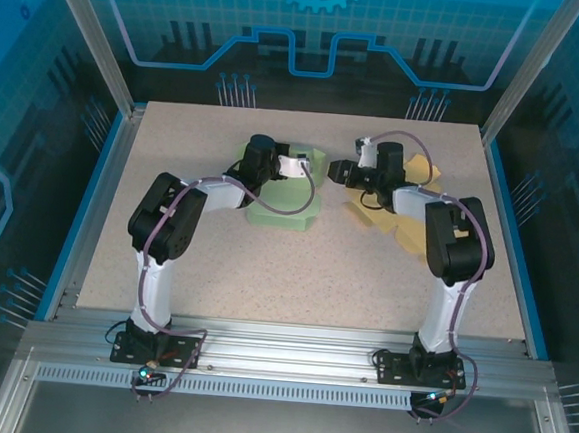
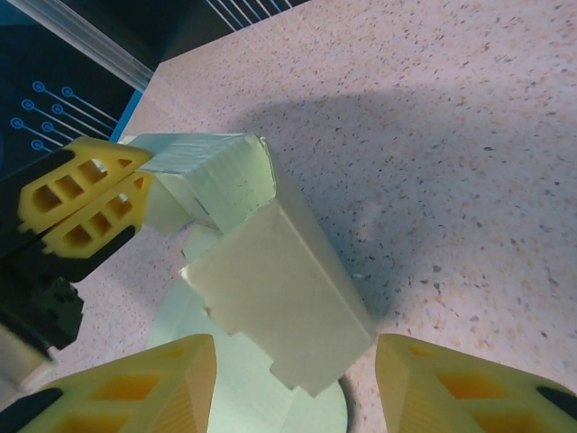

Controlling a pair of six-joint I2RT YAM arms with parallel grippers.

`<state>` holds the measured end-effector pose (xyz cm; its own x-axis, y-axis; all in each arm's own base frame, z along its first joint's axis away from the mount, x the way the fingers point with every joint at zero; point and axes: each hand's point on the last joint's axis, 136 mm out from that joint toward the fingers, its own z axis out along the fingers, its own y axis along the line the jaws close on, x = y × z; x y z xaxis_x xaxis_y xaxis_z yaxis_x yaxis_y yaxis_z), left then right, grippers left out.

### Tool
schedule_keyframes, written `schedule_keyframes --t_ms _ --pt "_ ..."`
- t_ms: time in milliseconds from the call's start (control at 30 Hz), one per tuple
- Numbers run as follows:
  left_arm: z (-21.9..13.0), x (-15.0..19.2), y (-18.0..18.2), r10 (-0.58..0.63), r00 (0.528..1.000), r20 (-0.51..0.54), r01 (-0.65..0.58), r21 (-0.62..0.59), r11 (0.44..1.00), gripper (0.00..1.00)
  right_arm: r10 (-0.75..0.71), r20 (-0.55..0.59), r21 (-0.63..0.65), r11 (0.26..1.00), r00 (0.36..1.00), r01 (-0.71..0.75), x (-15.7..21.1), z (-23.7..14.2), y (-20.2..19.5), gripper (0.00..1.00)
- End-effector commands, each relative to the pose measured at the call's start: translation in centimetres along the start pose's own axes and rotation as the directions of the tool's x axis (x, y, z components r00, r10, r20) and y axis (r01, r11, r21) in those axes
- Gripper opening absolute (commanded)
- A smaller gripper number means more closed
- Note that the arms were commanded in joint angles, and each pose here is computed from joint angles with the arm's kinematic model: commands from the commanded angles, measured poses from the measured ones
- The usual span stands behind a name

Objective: Fold the paper box

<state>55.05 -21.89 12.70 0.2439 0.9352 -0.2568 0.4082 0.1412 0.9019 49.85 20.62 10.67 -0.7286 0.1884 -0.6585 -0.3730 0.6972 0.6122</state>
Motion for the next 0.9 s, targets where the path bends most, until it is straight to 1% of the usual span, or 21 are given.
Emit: schedule_keyframes --t_ms 0,233,300,433,733,867 --pt "0.4 0.4 -0.9 0.005 1.0 0.018 -0.005 0.001 1.0 0.07 -0.001 -0.059 -0.041 0.999 0.998 -0.001 0.8 1.2 -0.3 0.51" --pt "0.8 0.6 -1.7 0.002 1.0 0.018 -0.002 0.018 1.0 0.08 -0.025 -0.087 -0.101 0.995 0.996 0.016 1.3 2.3 0.5 0.52" --pt "0.9 0.7 -2.0 0.001 1.0 0.016 -0.002 0.022 1.0 0.08 -0.017 -0.122 -0.108 0.994 0.992 0.004 2.0 2.5 0.7 0.52" --pt "1.1 0.7 -2.1 0.0 1.0 0.015 0.0 0.021 1.0 0.08 -0.028 -0.14 -0.126 0.992 0.99 0.01 2.5 3.0 1.2 0.53" --pt "1.2 0.7 -2.0 -0.013 1.0 0.02 0.013 0.012 1.0 0.08 -0.007 -0.177 -0.101 0.995 0.984 -0.011 3.2 4.5 0.8 0.54" --pt "1.2 0.5 -1.7 -0.03 0.999 0.024 0.03 0.002 1.0 0.08 -0.009 -0.19 -0.112 0.994 0.982 -0.013 3.6 4.9 1.2 0.56"
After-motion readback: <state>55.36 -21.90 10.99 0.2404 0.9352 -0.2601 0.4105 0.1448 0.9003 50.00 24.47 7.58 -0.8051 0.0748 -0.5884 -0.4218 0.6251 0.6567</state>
